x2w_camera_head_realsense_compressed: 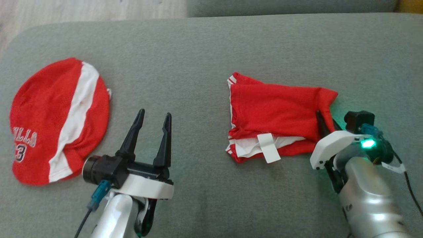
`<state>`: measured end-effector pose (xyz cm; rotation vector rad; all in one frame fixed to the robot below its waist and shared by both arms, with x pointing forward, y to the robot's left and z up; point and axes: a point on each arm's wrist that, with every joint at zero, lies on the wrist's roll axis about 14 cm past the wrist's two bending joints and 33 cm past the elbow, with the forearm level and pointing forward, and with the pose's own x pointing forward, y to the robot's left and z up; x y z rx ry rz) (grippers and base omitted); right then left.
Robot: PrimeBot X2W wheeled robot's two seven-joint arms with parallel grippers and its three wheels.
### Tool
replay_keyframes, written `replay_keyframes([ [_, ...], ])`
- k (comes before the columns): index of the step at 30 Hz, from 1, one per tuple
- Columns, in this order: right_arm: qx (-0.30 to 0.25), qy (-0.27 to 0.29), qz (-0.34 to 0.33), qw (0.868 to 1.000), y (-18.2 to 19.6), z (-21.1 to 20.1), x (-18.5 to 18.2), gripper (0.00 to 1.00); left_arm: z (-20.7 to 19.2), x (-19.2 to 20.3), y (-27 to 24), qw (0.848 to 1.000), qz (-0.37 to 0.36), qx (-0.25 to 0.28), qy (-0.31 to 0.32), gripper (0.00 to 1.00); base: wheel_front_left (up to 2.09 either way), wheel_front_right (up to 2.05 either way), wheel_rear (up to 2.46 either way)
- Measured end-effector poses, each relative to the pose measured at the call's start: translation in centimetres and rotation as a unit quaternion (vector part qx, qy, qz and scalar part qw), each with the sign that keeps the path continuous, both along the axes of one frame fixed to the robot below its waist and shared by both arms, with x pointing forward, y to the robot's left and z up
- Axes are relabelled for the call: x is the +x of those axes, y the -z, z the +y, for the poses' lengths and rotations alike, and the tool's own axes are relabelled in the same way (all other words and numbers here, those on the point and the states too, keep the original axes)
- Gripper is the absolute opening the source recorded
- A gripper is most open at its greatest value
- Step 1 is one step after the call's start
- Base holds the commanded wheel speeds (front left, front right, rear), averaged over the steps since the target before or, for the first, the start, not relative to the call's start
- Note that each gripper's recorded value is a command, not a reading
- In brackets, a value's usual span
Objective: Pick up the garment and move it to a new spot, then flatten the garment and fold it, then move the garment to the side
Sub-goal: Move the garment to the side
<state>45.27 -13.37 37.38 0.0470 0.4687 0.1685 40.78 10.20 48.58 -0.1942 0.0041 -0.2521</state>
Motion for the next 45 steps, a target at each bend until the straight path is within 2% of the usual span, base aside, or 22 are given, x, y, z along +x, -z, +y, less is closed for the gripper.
replay_keyframes([
  [5,-0.092,-0.019,-0.031,0.995,-1.6,-3.6,0.4,0.0,-1.8,0.6,-0.9,1.0,-0.015,-0.006,0.026,1.0,0.0,0.0,0.0],
  [14,-0.235,0.024,-0.037,0.971,-5.0,-15.9,2.3,0.0,-3.6,2.1,-1.8,0.998,-0.03,-0.019,0.046,1.0,0.0,0.0,0.0],
  [19,-0.276,0.04,-0.032,0.96,-6.4,-20.0,3.0,0.0,-3.9,2.7,-1.9,0.998,-0.034,-0.019,0.05,1.0,0.0,0.0,0.0],
  [32,-0.302,0.077,-0.009,0.95,-6.5,-24.2,3.7,0.0,-3.1,3.4,-0.9,0.999,-0.022,-0.017,0.04,1.0,0.0,0.0,0.0],
  [33,-0.3,0.083,-0.007,0.95,-6.5,-24.4,3.6,0.18,-3.1,3.4,-0.9,0.999,-0.023,-0.018,0.042,1.0,0.0,0.0,0.0],
  [34,-0.299,0.087,-0.004,0.95,-6.5,-24.6,3.5,1.0,-3.0,3.4,-0.9,0.999,-0.024,-0.018,0.042,1.0,0.0,0.0,0.0],
  [39,-0.288,0.101,-0.026,0.952,-7.6,-24.6,3.9,1.0,-3.0,3.4,-1.1,0.999,-0.026,-0.017,0.04,1.0,0.0,0.0,0.0],
  [45,-0.256,0.097,-0.091,0.957,-10.3,-21.9,4.7,1.0,-2.9,3.2,-2.5,0.998,-0.043,-0.015,0.038,1.0,0.0,0.0,0.0],
])
